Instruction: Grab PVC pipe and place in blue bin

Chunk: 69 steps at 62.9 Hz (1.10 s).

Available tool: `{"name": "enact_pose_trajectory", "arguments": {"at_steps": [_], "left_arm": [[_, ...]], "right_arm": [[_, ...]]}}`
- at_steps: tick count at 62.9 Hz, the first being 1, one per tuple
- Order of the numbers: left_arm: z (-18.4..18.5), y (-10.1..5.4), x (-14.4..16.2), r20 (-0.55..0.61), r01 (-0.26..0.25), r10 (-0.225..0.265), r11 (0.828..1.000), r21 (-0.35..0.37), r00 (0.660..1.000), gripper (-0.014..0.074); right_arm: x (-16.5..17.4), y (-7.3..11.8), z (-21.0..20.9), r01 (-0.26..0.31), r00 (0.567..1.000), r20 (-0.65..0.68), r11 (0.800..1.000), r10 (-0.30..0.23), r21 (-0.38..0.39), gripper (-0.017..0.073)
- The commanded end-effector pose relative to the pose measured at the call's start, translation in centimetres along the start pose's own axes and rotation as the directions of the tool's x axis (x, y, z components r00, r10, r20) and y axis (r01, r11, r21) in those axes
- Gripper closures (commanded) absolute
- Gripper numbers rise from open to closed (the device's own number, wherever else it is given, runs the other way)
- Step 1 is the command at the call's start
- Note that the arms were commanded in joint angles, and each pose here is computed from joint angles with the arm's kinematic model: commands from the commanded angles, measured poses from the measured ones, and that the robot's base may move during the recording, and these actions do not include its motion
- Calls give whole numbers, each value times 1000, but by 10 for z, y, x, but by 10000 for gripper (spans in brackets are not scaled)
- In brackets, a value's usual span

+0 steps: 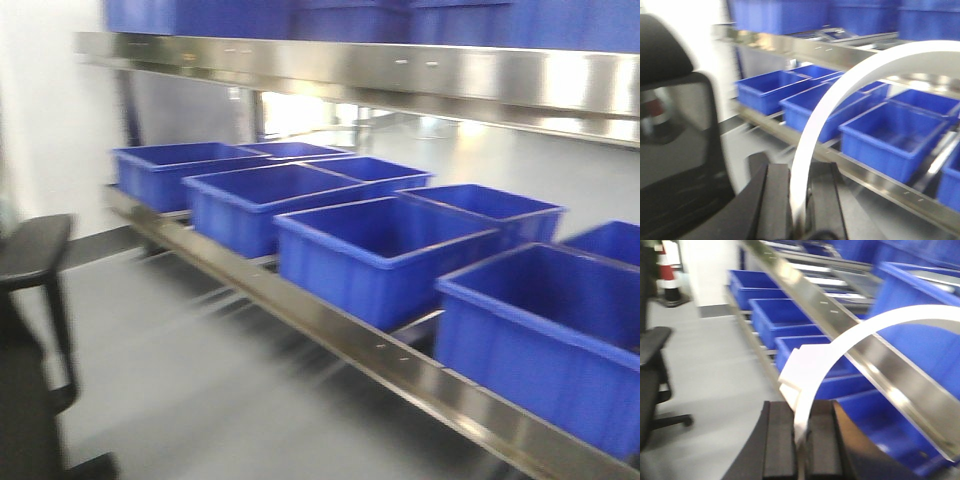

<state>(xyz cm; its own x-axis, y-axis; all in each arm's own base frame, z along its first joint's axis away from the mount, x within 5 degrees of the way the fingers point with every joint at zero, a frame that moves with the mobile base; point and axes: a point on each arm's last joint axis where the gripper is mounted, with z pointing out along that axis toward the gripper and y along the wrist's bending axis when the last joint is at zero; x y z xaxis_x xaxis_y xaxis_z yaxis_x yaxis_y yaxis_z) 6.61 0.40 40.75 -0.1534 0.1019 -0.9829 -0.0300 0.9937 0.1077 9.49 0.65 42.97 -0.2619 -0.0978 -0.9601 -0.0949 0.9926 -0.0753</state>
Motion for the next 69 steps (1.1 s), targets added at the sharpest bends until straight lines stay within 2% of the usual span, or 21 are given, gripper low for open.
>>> {"name": "enact_pose_trajectory", "arguments": {"at_steps": [1,69], "left_arm": [[-1,0,-4,42,13,-13,1000,5,999,704],[-1,0,-4,42,13,-13,1000,5,999,704]], "right_arm": [[-3,-1,-3,13,1000,28,1000,-13,11,727],[-3,-1,-3,13,1000,28,1000,-13,11,727]]}}
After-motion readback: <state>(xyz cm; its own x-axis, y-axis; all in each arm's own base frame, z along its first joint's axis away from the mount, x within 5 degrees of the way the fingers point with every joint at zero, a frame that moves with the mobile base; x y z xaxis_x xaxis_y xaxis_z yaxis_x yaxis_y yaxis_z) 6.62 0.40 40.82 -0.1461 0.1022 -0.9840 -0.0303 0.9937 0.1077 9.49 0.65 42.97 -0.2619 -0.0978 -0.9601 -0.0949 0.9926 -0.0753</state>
